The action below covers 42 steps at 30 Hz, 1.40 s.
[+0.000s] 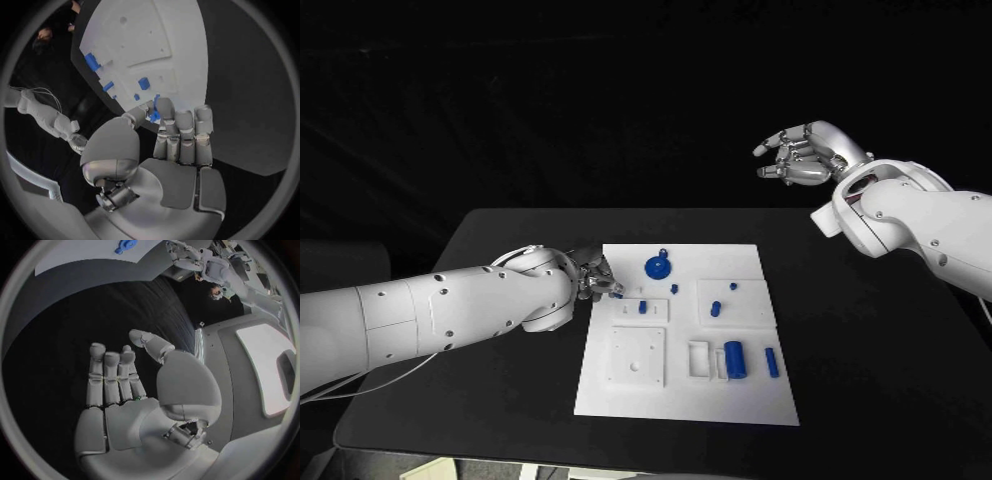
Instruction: Assemble the parts on the task board
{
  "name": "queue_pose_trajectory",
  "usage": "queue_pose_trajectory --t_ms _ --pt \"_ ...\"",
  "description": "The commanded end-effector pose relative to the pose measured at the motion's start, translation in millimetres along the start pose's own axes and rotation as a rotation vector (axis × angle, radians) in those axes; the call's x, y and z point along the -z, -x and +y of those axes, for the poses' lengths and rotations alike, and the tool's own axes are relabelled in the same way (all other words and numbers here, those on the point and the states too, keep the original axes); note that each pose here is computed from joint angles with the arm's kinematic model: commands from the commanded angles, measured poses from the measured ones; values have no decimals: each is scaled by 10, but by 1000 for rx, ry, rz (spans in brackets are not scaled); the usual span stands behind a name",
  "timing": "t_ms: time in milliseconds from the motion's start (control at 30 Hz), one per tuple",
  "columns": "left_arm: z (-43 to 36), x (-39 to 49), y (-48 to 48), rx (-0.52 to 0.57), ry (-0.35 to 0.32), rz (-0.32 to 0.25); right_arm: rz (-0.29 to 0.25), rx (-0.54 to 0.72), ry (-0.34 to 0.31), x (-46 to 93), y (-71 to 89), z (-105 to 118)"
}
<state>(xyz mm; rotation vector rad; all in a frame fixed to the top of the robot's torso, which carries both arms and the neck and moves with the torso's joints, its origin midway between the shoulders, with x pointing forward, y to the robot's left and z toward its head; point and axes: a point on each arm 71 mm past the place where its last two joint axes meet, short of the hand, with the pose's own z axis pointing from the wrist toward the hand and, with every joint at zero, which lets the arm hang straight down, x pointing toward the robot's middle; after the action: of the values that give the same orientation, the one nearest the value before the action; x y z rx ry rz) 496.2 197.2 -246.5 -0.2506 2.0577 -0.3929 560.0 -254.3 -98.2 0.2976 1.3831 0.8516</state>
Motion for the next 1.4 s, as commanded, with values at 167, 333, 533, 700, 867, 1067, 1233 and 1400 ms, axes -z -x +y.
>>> queue_pose_trajectory --t_ms 167,333,533,700,867,1067,1233,1400 --pt "-60 -28 -31 20 -2 -11 9 -27 5 -3 -33 45" --pt "-67 -41 -109 22 2 18 9 -26 4 -3 -31 41" --pt "-72 -48 -154 19 5 37 12 -28 6 -3 -39 51" --pt "-75 -58 -175 15 9 47 14 -28 5 -6 -44 51" --pt "-70 -65 -215 11 11 61 17 -29 6 -7 -49 56" --pt "-49 -73 -266 14 12 62 20 -30 8 -7 -56 64" --pt "-37 -78 -278 8 9 44 21 -32 7 -8 -56 62" --pt "-26 -85 -297 4 8 43 21 -32 7 -7 -56 63"
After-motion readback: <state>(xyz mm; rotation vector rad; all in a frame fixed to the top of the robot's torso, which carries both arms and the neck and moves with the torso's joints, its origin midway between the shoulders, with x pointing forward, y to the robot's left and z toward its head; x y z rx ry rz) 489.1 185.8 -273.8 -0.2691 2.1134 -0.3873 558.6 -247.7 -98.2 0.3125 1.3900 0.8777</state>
